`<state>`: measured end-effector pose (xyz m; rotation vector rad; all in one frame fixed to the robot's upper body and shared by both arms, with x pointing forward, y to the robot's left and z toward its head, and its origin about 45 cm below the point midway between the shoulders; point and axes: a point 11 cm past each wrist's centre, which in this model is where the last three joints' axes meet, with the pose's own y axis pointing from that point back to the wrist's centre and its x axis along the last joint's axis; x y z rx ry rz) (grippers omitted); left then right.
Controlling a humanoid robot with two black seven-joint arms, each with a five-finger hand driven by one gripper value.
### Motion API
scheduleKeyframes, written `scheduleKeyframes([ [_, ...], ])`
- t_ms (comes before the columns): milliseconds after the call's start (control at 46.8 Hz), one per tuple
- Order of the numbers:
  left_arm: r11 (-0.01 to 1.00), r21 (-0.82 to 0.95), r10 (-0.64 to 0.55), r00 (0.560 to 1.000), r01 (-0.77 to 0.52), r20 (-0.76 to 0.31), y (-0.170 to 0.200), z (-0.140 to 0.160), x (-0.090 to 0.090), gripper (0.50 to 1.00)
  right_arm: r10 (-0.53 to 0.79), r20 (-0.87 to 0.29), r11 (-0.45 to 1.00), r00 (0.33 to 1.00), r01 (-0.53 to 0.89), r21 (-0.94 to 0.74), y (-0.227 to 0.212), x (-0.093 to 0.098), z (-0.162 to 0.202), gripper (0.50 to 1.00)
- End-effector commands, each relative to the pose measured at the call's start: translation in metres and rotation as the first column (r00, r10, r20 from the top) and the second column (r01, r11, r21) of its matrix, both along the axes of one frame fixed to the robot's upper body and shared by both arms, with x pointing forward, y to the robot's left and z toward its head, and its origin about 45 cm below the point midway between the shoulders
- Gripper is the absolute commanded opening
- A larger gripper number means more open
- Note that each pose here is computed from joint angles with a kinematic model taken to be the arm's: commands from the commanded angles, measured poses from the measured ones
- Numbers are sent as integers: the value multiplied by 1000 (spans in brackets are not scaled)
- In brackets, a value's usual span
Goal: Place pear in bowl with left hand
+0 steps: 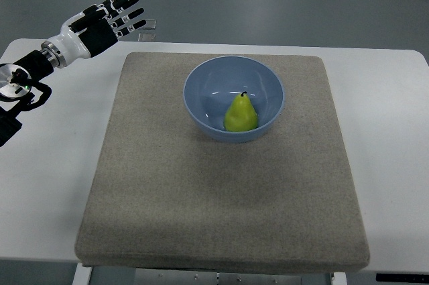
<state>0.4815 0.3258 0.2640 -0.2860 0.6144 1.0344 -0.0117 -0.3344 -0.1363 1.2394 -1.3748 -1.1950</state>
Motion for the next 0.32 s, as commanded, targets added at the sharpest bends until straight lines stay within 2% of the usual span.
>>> scheduleKeyframes([
  [0,1000,3,1,1000,-1,-2,1,-1,0,994,2,-3,1000,1000,-2,1,0,-1,0,926],
  [299,1000,3,-1,1000,1,-4,0,-2,-1,994,8,-6,1000,1000,-8,-9,-1,-1,0,926],
])
